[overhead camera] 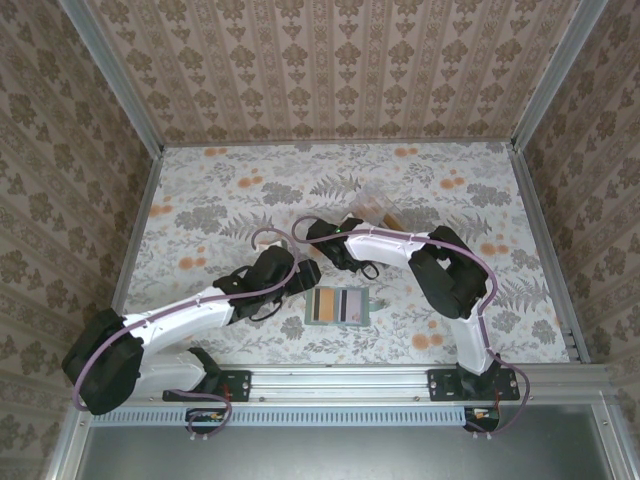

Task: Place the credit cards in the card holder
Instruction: Pick up the credit card from the storage box.

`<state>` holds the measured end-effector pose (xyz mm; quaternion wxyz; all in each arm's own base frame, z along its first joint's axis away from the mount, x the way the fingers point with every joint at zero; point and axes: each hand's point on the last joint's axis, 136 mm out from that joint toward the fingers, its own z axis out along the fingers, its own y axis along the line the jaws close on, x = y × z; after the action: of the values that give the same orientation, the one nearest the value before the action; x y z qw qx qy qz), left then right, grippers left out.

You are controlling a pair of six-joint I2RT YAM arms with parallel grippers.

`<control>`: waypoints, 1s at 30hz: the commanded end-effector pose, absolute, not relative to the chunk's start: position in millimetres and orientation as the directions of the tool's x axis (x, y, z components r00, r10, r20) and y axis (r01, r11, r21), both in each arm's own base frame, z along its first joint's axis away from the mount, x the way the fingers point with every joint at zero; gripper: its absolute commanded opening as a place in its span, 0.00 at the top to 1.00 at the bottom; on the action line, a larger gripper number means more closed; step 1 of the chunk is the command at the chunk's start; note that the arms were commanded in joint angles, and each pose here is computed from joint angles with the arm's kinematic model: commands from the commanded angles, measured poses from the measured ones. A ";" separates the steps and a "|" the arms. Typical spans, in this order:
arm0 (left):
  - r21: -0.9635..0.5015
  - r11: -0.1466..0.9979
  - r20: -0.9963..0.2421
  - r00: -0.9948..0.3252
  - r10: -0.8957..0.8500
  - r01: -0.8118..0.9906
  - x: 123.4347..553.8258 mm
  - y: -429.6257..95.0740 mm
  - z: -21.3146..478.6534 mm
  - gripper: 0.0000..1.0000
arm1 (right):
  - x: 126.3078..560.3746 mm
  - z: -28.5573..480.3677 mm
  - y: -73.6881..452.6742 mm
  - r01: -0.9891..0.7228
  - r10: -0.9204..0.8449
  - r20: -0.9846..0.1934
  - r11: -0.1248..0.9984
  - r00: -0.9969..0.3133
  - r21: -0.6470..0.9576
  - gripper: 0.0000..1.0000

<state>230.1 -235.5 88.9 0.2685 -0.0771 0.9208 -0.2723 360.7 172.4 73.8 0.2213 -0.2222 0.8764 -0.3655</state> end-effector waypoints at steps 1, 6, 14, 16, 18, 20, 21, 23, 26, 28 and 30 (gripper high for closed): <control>-0.543 0.839 -0.443 -0.844 -0.302 -0.015 229.1 -230.5 86.0 0.13 | 357.2 86.7 169.3 -0.222 -0.553 -0.235 0.635 -0.799 -0.740 0.84; -0.543 0.840 -0.441 -0.846 -0.301 -0.016 228.6 -230.0 85.7 0.13 | 353.1 90.3 171.3 -0.230 -0.536 -0.243 0.667 -0.808 -0.708 0.86; -0.543 0.840 -0.438 -0.847 -0.300 -0.017 228.3 -229.7 85.0 0.13 | 345.2 91.6 177.3 -0.255 -0.509 -0.248 0.725 -0.824 -0.640 0.92; -0.542 0.840 -0.436 -0.849 -0.297 -0.016 227.6 -230.0 84.6 0.13 | 343.8 93.9 178.4 -0.257 -0.504 -0.249 0.733 -0.827 -0.629 0.93; -0.544 0.839 -0.434 -0.849 -0.300 -0.018 227.4 -229.6 84.8 0.13 | 341.2 99.1 179.9 -0.256 -0.491 -0.258 0.752 -0.832 -0.607 0.95; -0.544 0.839 -0.433 -0.849 -0.302 -0.021 227.1 -229.2 84.4 0.13 | 337.7 104.3 181.9 -0.250 -0.472 -0.270 0.776 -0.839 -0.579 0.98; -0.545 0.838 -0.433 -0.850 -0.302 -0.020 226.9 -229.4 84.6 0.13 | 336.0 107.2 182.8 -0.245 -0.459 -0.278 0.790 -0.844 -0.562 0.98; -0.542 0.840 -0.434 -0.849 -0.302 -0.022 226.9 -228.7 84.3 0.13 | 331.2 113.8 184.0 -0.226 -0.427 -0.295 0.819 -0.855 -0.528 0.98; -0.540 0.841 -0.435 -0.849 -0.300 -0.020 227.1 -228.5 84.7 0.13 | 326.4 124.3 183.5 -0.184 -0.375 -0.324 0.852 -0.869 -0.491 0.99; -0.541 0.841 -0.436 -0.849 -0.300 -0.020 227.5 -228.6 85.3 0.13 | 324.0 129.8 181.7 -0.159 -0.347 -0.338 0.864 -0.875 -0.477 1.00; -0.541 0.841 -0.436 -0.849 -0.299 -0.019 227.8 -229.0 85.8 0.13 | 321.2 134.9 180.1 -0.131 -0.318 -0.353 0.877 -0.880 -0.462 1.00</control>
<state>229.5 -233.2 86.2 0.2650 -0.0789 0.9224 -0.2695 331.1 185.3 117.8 0.2160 -0.1562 0.9351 -0.2334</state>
